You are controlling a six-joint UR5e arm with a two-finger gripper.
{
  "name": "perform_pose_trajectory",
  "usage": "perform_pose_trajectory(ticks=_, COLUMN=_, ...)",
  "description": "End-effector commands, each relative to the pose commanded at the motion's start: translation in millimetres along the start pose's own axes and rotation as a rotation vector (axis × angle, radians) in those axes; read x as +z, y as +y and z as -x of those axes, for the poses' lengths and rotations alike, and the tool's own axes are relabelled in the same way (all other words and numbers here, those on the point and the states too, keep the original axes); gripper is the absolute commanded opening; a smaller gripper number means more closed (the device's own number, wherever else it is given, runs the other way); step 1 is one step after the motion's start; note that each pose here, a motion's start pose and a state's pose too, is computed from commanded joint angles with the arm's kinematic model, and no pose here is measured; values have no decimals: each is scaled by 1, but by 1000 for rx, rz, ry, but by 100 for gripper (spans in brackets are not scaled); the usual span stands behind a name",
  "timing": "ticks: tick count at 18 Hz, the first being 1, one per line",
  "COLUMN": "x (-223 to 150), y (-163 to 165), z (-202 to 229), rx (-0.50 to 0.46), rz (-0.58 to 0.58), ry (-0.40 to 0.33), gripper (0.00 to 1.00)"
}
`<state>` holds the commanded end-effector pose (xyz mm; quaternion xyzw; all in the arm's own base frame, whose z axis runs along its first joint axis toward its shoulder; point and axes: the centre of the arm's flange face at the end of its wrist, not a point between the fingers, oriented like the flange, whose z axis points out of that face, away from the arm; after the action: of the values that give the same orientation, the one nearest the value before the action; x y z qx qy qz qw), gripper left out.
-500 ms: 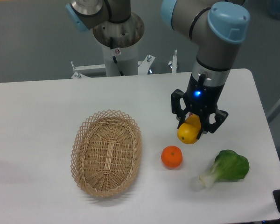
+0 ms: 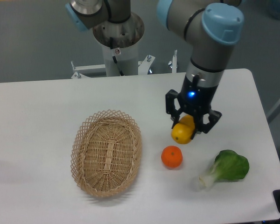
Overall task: Place the mango in the basket
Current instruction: 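Lift the held yellow mango with the gripper and move toward the basket, then carry the mango over the wicker basket and lower it inside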
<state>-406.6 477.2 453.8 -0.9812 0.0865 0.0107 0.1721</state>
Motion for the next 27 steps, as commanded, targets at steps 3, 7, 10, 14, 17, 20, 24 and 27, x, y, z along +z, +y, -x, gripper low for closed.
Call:
perform_pose_trajectory(ticks=3, x=15, y=-23, z=-27, rx=-42, rz=-3, ry=16, gripper=45)
perform_pose_trajectory(ticks=7, x=39, y=-50, z=-57, rx=-59, rz=15, ry=-27, gripper=45)
perform_pose_trajectory(ticks=10, x=68, y=-67, z=-80, rx=-67, rz=60, ry=-41, gripper=45)
perform_pose_trajectory(ticks=14, x=118, y=-86, z=-108, rx=-124, rz=135, ry=-14, gripper=45)
perform_pose_trajectory(ticks=17, x=161, y=-105, z=-133, rx=-119, rz=173, ry=-53, gripper=45)
perform_pose_trajectory(ticks=20, x=198, y=-108, z=-154, rx=-111, rz=188, ry=-115, gripper=45)
perform_pose_trajectory(ticks=24, x=223, y=-101, z=-174, rx=-56, rz=233, ry=-122, gripper=45)
perform_pose_trajectory(ticks=27, x=235, y=-100, z=-190, rx=25, rz=260, ry=-108, gripper=45)
